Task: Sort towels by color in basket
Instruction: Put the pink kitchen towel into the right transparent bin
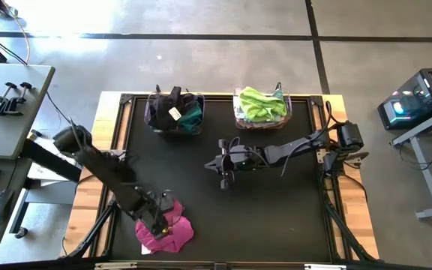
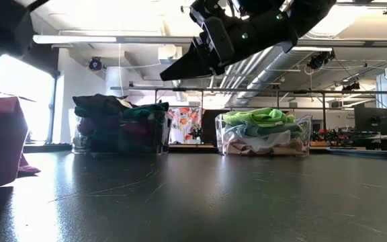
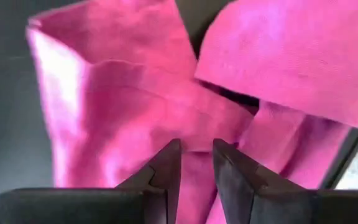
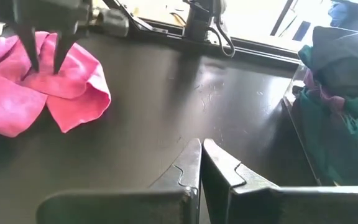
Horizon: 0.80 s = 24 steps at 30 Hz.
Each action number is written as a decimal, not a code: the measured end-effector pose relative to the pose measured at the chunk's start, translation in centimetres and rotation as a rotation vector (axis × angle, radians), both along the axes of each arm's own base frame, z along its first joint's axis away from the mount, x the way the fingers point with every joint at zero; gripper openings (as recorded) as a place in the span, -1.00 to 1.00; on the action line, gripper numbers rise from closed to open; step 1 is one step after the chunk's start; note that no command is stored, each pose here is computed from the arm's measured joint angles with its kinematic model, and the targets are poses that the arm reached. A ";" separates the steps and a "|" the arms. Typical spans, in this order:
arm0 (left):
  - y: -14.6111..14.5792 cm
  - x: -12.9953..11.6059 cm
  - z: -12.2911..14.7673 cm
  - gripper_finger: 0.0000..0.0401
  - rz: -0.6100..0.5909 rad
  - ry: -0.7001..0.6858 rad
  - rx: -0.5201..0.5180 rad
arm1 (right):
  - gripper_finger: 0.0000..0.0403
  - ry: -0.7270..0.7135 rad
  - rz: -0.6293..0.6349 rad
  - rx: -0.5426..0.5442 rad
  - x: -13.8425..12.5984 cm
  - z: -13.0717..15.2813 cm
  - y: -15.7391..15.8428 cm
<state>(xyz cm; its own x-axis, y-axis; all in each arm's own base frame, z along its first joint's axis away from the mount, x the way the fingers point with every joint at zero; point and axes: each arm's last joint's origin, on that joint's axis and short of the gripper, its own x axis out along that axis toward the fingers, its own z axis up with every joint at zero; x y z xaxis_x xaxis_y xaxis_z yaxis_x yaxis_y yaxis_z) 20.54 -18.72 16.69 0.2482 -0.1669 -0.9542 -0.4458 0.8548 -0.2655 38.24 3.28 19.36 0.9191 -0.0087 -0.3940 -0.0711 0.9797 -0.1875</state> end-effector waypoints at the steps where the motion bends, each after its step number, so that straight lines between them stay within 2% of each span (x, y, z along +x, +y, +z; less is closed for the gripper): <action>1: -0.3 0.2 -0.5 -0.61 0.000 0.002 0.001 | -1.00 0.000 0.000 0.000 0.0 0.0 0.0; 6: -0.6 1.1 -3.0 -0.61 -0.079 0.028 0.070 | -1.00 0.001 0.004 0.009 0.0 0.0 0.0; 8: -0.2 1.7 -3.7 -0.61 -0.107 0.015 0.138 | -1.00 -0.001 -0.008 0.019 0.0 0.0 0.2; 10: 0.7 2.6 -4.1 -0.61 -0.118 -0.061 0.266 | -1.00 0.001 -0.045 0.004 -0.2 0.3 0.5; 12: 2.0 3.5 -4.4 -0.61 -0.128 -0.146 0.452 | -1.00 0.012 -0.083 -0.020 -0.8 1.1 0.8; 14: 3.3 4.5 -4.4 -0.61 -0.171 -0.203 0.631 | -1.00 0.037 -0.121 -0.044 -1.6 2.0 1.0; 16: 4.6 5.8 -4.2 -0.61 -0.233 -0.257 0.767 | -1.00 0.080 -0.167 -0.059 -2.5 2.6 1.3; 18: 5.8 7.6 -3.5 -0.61 -0.292 -0.315 0.857 | -1.00 0.099 -0.208 -0.059 -3.4 3.4 1.5; 20: 6.9 8.9 -3.2 -0.61 -0.401 -0.331 0.929 | -1.00 0.109 -0.222 -0.034 -4.2 4.2 1.6; 22: 7.8 9.4 -2.6 -0.61 -0.505 -0.317 0.985 | -1.00 0.118 -0.224 -0.013 -4.4 4.3 1.6; 24: 8.5 9.5 -1.6 -0.61 -0.539 -0.295 1.036 | -1.00 0.126 -0.211 -0.010 -4.3 4.2 1.4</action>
